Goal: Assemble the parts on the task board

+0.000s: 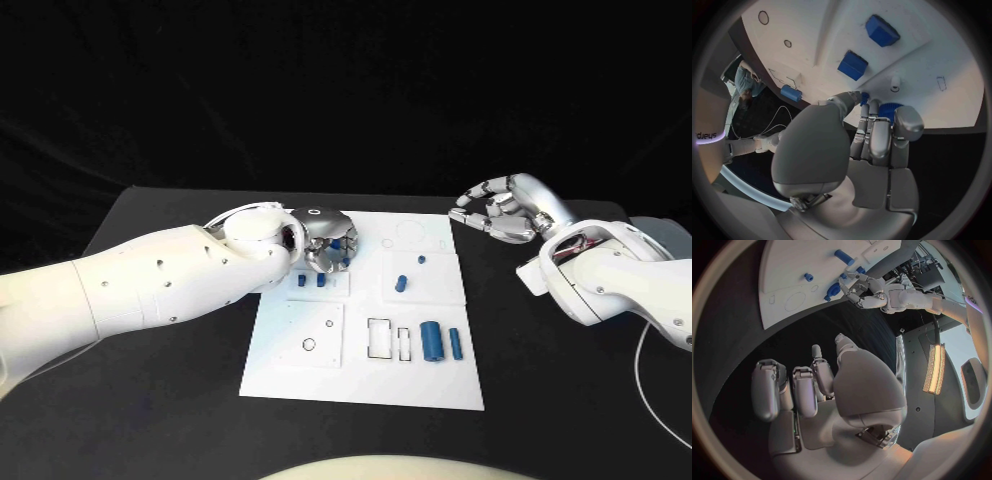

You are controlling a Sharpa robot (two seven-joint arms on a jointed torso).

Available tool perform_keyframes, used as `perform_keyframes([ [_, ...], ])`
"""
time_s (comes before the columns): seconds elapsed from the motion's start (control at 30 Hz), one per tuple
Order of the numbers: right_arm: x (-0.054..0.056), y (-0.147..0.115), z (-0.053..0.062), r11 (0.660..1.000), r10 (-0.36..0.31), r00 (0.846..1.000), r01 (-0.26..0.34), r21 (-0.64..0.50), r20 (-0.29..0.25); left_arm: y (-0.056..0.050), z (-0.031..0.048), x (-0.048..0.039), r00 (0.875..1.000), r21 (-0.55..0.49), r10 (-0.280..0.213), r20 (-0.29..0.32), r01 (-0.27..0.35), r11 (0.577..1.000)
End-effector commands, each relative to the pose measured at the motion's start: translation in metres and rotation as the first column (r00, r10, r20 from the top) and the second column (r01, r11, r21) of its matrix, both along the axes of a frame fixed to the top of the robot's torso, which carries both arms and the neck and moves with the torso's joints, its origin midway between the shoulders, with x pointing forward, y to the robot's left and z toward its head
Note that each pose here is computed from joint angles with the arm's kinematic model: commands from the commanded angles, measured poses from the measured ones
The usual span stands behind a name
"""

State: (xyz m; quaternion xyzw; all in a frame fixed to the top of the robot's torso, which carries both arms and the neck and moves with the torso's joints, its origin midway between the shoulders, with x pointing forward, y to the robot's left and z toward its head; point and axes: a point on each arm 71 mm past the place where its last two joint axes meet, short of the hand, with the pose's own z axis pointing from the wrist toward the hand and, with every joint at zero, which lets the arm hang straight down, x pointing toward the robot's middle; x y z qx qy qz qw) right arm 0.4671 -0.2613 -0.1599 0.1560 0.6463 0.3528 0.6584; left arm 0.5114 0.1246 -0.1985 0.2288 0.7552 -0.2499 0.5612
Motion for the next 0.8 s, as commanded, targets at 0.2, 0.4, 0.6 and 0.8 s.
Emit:
perform_keyframes([
  [0.2,-0.0009,0.0030,-0.0003,1.000,0.021,1.000,-0.021,-0.004,-0.001,-0.0029,-0.0032,0.0016,1.000,0.032,0.002,-0.019,-0.001,0.999],
  [0.4,-0.0013,0.0039,-0.0002,1.000,0.023,1.000,-0.023,-0.003,-0.002,-0.0049,-0.0043,0.0018,1.000,0.037,-0.001,-0.025,0.002,0.999],
  [0.6,-0.0013,0.0042,-0.0002,1.000,0.024,1.000,-0.024,-0.003,-0.002,-0.0056,-0.0055,0.0020,0.999,0.045,-0.003,-0.034,0.004,0.999],
  [0.8,-0.0014,0.0043,-0.0002,1.000,0.025,1.000,-0.025,-0.003,-0.002,-0.0050,-0.0059,0.0024,1.000,0.051,-0.002,-0.030,0.004,0.999],
])
